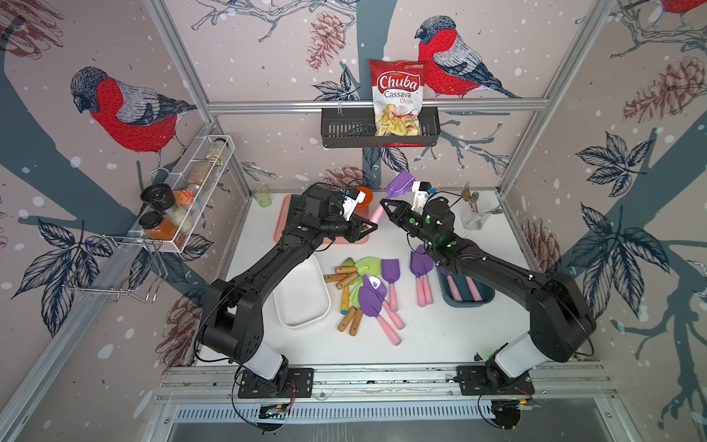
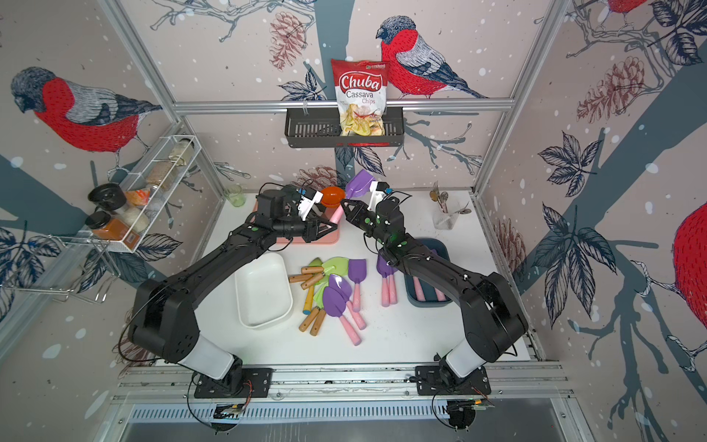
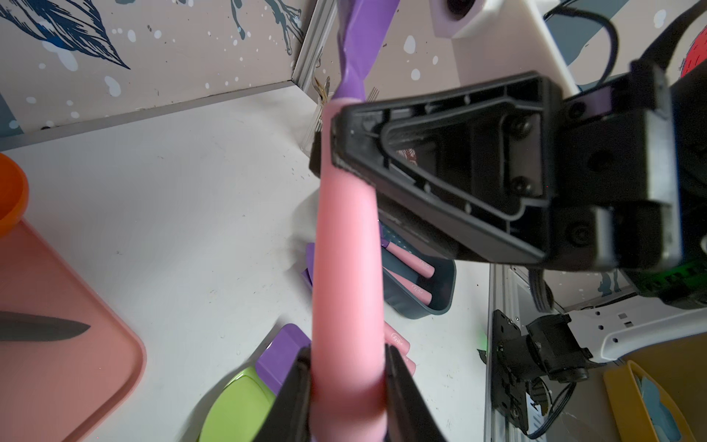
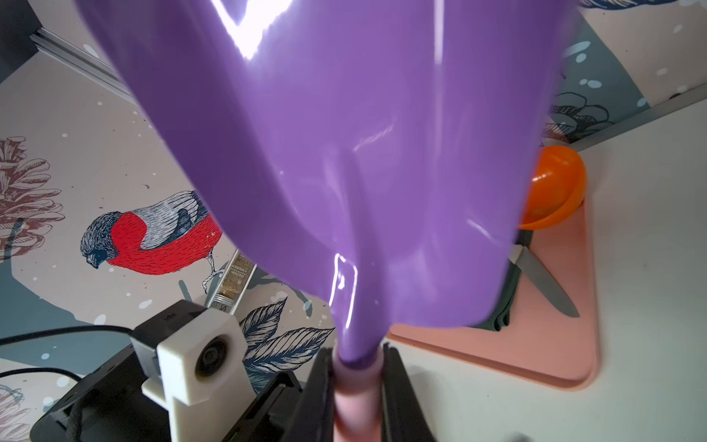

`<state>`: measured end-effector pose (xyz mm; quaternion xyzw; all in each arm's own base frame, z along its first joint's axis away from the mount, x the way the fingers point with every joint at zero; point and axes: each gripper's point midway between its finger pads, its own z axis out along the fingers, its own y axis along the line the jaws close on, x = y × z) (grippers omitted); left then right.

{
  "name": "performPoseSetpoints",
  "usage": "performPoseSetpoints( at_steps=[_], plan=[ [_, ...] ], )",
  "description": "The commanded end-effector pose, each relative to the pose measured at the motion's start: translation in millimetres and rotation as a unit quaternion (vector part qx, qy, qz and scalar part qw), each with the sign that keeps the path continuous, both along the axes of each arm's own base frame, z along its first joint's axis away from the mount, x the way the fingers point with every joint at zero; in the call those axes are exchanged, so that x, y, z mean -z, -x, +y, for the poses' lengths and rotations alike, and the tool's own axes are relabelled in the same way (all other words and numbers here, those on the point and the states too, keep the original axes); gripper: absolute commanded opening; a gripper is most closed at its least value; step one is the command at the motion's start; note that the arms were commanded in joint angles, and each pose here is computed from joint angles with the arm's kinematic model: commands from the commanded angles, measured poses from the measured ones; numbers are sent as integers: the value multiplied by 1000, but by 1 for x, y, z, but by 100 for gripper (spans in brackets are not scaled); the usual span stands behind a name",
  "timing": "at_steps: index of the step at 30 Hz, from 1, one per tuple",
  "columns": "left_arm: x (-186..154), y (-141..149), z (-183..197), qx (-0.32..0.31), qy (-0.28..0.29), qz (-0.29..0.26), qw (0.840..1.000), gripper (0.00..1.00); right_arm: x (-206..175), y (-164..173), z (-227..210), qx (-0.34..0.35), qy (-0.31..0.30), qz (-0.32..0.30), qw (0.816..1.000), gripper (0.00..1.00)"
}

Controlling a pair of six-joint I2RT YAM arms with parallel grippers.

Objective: Sort the small shovels by color and place them into the storage box
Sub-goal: Pick up the shovel from the center of the board, then place the shovel in the storage box.

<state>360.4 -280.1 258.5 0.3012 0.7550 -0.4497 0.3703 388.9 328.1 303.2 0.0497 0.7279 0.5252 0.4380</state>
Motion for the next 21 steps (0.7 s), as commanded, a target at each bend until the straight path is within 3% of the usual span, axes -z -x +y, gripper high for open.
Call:
performPoseSetpoints(
  at_steps=[1, 2, 4, 7, 12, 14, 19, 21],
  plan=[
    [-7, 0, -1, 7, 5, -22, 1000, 0, -12, 1, -1, -5, 15, -14, 1000, 8],
    [-7, -1, -1, 5, 4, -23, 1000, 7, -8, 1, -3, -8, 34, -10, 999, 8],
    [-4, -3, 0, -2, -1, -21, 1000, 33, 5, 2, -15, -16, 85, 8, 996, 8],
    [2, -6, 3, -12, -16, -22, 1000, 53, 33, 7, -46, -34, 170, 50, 984, 8],
    [18, -9, 11, -27, -52, -27, 998, 67, 94, 33, -124, -61, 304, 157, 938, 8],
    [24, -9, 13, -28, -65, -29, 997, 71, 122, 49, -155, -73, 342, 216, 911, 8],
    [33, -4, 17, -24, -82, -33, 996, 71, 190, 90, -217, -91, 424, 363, 825, 9],
    [35, -3, 17, -23, -84, -32, 996, 71, 205, 96, -231, -87, 441, 389, 804, 10]
  ],
)
